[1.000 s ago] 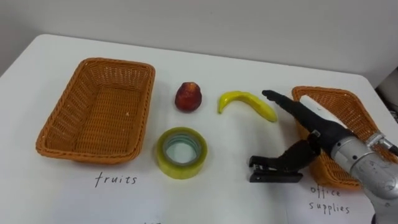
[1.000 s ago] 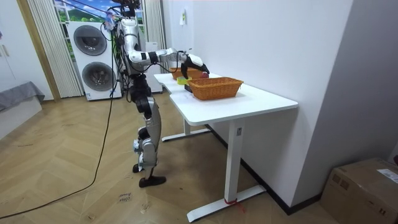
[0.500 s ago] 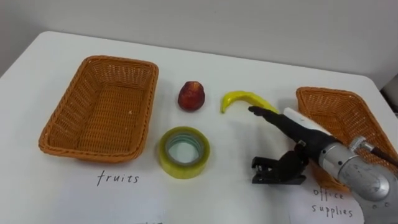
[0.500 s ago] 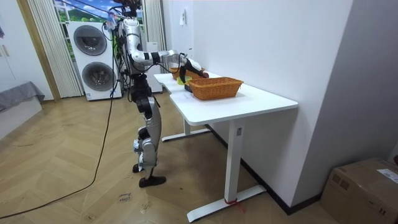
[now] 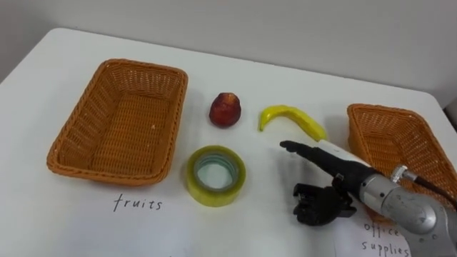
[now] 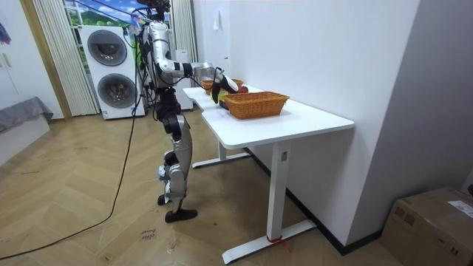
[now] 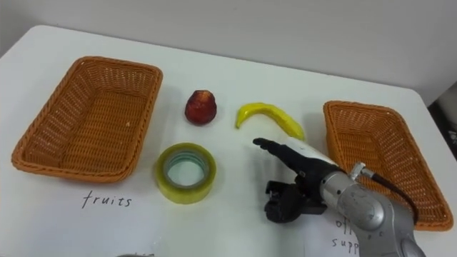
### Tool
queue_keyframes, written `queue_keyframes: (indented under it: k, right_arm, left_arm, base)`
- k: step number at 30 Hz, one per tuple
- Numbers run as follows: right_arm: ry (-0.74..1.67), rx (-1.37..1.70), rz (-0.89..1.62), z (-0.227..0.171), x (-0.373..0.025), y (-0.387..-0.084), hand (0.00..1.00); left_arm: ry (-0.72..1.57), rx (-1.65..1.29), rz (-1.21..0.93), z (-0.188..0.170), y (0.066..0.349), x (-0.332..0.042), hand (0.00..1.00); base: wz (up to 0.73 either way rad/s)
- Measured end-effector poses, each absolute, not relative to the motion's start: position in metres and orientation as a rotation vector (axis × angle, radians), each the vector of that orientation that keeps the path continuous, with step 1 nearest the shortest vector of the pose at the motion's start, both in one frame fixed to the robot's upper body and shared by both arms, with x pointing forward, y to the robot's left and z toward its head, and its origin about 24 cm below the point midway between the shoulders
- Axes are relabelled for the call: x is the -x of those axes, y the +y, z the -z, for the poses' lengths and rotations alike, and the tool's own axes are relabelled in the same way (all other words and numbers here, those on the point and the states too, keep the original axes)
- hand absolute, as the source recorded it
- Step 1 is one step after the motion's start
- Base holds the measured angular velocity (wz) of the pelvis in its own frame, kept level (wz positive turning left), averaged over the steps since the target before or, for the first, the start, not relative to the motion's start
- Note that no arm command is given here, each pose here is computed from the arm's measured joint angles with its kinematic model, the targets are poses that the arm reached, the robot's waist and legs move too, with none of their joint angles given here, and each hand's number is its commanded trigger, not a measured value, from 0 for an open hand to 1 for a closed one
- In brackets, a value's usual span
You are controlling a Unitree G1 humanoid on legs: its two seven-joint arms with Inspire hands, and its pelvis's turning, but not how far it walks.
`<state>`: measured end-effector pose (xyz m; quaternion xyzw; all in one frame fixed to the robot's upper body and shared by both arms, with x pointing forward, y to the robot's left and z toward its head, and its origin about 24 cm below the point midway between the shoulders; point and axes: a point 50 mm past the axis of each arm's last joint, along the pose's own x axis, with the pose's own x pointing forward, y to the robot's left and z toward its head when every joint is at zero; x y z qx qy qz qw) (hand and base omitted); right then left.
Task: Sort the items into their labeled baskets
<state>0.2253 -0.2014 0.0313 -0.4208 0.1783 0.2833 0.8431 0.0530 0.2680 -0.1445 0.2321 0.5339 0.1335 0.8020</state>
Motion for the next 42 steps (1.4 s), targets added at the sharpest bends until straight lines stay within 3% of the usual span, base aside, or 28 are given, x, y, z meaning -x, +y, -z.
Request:
queue_keyframes:
  k: [42]
  right_arm:
    - [0.556,1.007,-0.538,-0.016,-0.224,-0.219,0.00]
  left_arm:
    - [1.237,-0.508,-0.294,0.145,0.275,-0.047,0.00]
  base:
    - [0.01]
